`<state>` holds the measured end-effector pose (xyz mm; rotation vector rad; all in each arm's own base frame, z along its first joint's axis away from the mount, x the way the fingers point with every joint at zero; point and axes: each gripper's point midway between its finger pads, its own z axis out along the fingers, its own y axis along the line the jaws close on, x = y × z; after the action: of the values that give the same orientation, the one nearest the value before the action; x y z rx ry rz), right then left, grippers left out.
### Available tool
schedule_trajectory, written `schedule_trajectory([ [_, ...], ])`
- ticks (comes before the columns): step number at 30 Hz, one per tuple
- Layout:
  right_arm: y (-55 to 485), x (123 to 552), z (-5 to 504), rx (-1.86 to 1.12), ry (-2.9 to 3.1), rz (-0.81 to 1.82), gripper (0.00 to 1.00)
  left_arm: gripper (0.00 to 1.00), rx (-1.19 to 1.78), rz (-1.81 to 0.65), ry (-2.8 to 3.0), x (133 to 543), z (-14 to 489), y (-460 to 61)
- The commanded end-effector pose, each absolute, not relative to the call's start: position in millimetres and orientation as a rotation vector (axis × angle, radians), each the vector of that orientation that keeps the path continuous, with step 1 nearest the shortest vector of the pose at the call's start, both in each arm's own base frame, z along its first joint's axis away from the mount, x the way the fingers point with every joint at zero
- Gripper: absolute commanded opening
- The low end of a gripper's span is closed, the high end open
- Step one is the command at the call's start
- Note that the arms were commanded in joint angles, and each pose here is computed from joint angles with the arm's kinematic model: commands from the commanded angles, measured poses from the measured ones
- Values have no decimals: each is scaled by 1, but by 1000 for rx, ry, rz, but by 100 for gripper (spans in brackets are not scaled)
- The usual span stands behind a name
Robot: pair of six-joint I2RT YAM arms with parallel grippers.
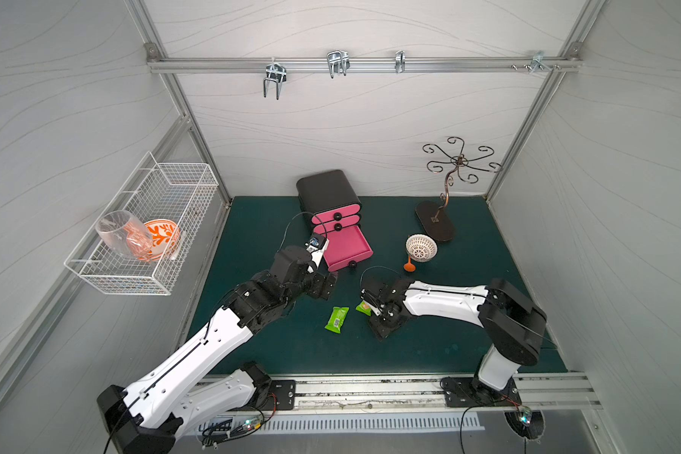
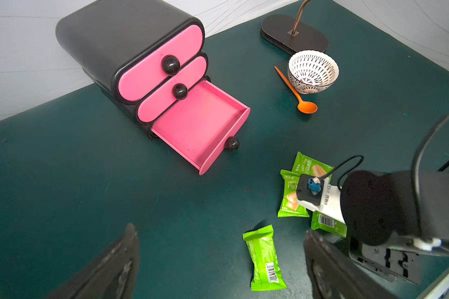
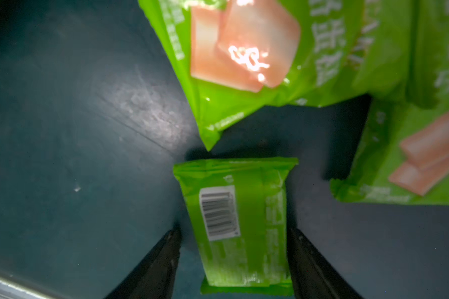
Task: Place the cookies into the drawer by color
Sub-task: Pick up the cookie at the center of the board.
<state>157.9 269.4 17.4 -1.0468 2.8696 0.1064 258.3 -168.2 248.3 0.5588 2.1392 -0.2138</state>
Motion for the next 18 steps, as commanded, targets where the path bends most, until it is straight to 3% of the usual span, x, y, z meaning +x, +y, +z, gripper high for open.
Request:
schedule_trajectory([
  [1, 264, 154, 11, -1066, 2894, 44, 65, 99, 555, -199, 2110, 262, 254, -168],
  [12, 275, 163, 47, -1052, 2797, 126, 38, 99, 543, -188, 2104, 262, 256, -165],
  [18, 285, 195, 104, -984, 2638, 166, 36, 99, 541, -192, 2096, 262, 259, -166],
])
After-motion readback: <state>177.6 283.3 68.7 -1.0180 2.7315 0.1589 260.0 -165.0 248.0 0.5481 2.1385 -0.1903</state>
